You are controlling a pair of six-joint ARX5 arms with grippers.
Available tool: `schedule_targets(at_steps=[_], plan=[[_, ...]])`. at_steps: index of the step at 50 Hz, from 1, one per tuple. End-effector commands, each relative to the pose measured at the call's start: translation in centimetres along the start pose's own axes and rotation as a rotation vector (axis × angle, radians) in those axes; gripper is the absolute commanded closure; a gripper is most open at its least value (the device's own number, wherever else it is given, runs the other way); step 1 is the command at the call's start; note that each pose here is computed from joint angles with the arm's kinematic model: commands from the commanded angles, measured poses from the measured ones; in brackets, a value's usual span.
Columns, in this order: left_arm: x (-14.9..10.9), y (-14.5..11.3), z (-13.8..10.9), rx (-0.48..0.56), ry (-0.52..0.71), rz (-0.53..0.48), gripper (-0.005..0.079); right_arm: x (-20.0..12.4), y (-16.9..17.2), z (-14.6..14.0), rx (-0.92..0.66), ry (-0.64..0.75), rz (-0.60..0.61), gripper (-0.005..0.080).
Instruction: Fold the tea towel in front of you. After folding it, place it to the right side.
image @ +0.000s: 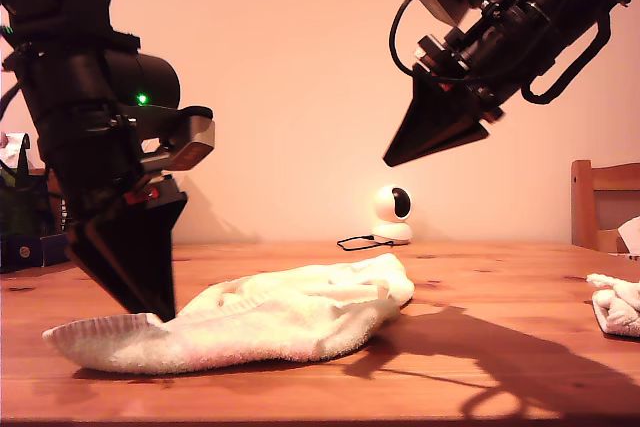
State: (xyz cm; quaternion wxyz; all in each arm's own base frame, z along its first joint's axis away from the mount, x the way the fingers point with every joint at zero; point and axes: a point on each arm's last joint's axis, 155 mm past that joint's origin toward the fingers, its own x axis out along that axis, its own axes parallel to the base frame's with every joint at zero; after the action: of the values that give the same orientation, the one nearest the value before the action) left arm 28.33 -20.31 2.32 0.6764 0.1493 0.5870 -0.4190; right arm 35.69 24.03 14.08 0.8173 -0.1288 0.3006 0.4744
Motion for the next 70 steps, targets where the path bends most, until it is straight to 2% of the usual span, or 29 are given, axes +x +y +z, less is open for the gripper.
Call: schedule_targets(at_steps=[1, 5, 12, 16, 24, 29, 33, 41, 52, 58, 66, 70], plan=[[0.7, -0.3, -0.6, -0.011, 0.017, -0.024, 0.0405, 0.2, 0.7, 0.1, -0.054, -0.011, 0.024, 0.0763], [0.6, -0.7, -0.5, -0.012, 0.011, -0.045, 0.0455, 0.7, 1.2, 0.4, -0.134, -0.029, 0.044, 0.0763], [0.6, -1.1, -0.5, -0.004, 0.008, -0.063, 0.0679, 2.1, 1.7, 0.9, -0.268, -0.061, 0.070, 0.0763], [0.6, -1.2, -0.5, 0.022, 0.007, -0.067, 0.0769, 3.0, 2.2, 1.0, -0.324, -0.071, 0.080, 0.0763], [0.7, -1.5, -0.6, 0.080, 0.014, -0.069, 0.0765, 4.5, 3.1, 1.1, -0.388, -0.084, 0.102, 0.0763], [0.8, -1.7, -1.0, 0.168, 0.043, -0.053, 0.0764, 5.1, 4.0, 1.1, -0.443, -0.086, 0.119, 0.0735], [1.0, -1.5, -1.5, 0.202, 0.084, 0.001, 0.0764, 5.5, 5.0, 1.4, -0.487, -0.096, 0.135, 0.0715], [1.3, -1.5, -2.3, 0.290, 0.169, 0.095, 0.0764, 6.2, 7.7, 2.1, -0.593, -0.118, 0.167, 0.0586], [0.9, -1.0, -2.5, 0.375, 0.242, 0.242, 0.0764, 7.6, 9.7, 0.9, -0.676, -0.053, 0.170, 0.0582], [-0.1, -0.7, -1.7, 0.389, 0.212, 0.292, 0.0764, 7.7, 9.7, -0.4, -0.655, -0.001, 0.181, 0.0575], [-2.3, -1.2, 0.1, 0.404, 0.117, 0.329, 0.0764, 7.6, 9.3, -0.6, -0.646, 0.007, 0.178, 0.0575], [-3.3, -1.9, 0.7, 0.443, 0.075, 0.323, 0.0764, 7.6, 9.0, -0.6, -0.642, 0.007, 0.174, 0.0575]])
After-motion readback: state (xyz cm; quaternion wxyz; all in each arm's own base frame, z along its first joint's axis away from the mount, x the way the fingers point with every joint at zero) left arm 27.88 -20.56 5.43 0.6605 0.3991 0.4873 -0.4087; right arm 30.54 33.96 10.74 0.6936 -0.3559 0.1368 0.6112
